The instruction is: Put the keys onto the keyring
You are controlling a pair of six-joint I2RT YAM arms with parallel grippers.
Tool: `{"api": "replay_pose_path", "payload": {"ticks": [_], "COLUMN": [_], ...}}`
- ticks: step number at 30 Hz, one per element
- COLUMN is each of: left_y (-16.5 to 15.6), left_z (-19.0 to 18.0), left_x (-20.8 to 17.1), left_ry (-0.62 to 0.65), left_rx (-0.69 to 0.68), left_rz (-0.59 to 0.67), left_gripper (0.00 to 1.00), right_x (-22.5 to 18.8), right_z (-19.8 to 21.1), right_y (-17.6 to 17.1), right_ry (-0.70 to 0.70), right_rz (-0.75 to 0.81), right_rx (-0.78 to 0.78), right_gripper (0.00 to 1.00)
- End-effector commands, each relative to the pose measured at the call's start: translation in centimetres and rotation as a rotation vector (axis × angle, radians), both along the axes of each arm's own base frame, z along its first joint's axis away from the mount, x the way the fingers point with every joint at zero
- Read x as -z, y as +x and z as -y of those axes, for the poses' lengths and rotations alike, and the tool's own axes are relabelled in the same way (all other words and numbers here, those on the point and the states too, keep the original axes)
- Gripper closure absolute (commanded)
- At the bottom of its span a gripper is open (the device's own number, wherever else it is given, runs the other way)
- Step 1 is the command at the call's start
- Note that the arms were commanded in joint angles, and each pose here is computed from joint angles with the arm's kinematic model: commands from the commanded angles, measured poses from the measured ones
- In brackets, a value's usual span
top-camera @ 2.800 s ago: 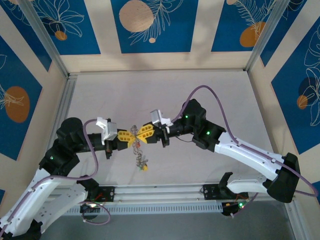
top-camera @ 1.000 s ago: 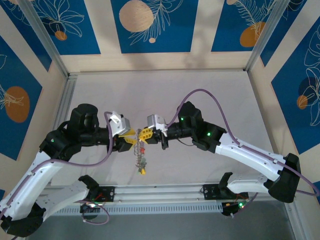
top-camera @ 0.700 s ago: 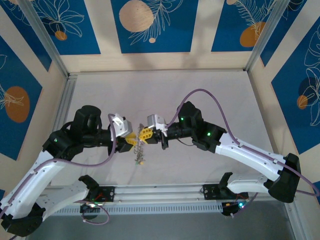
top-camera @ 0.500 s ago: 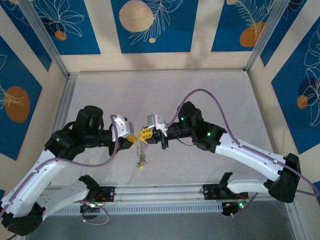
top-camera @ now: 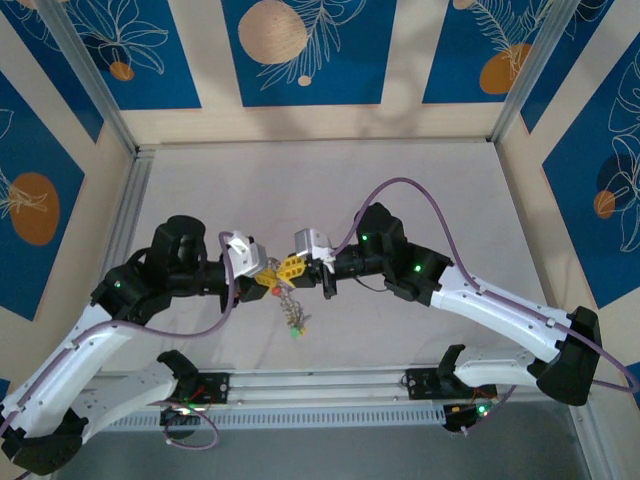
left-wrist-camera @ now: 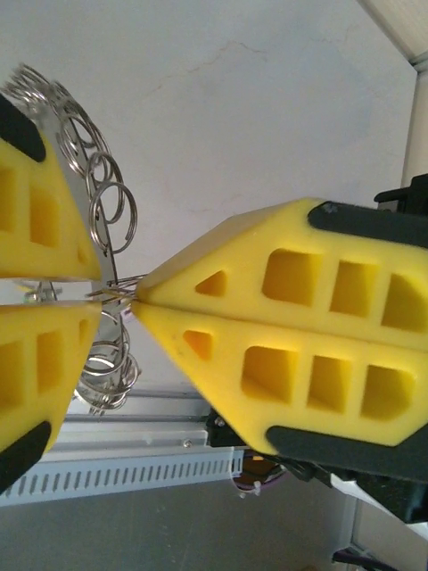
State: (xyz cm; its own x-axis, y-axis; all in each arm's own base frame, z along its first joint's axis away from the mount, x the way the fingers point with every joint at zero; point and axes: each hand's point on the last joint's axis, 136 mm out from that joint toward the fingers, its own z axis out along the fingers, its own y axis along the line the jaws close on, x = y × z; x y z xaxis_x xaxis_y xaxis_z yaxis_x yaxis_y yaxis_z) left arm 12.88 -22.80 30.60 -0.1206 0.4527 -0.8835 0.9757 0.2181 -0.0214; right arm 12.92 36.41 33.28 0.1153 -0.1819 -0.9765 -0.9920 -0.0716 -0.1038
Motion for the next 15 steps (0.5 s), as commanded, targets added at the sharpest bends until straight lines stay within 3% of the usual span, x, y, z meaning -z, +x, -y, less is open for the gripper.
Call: {"api": "replay_pose_path", "payload": {"ticks": [1,6,15], "left_y": [-0.76,-1.06,-0.52], "left_z": [-0.08,-0.48,-0.04], "left_x": [-0.35,-0.52,-0.92], "left_ry": [-0.031,-0.051,-0.074], "left_rx": [0.011,-0.004,-0.007], "left_rz": [0.007,0.016,0.043], "left_gripper": [0.81,0.64,0.69], "right_x": [-3.59,-3.99,-4.39], "right_z": [0.47,0.59,0.57], "right_y": [-0.7,-0.48,-0.7], "right_ry": [0.096,0.11,0.122], "right_rz": [0.046,0.035,0.019], "right_rx": [-0.018,-0.013,-0.029], "right_gripper": [1.0,1.0,1.0]}}
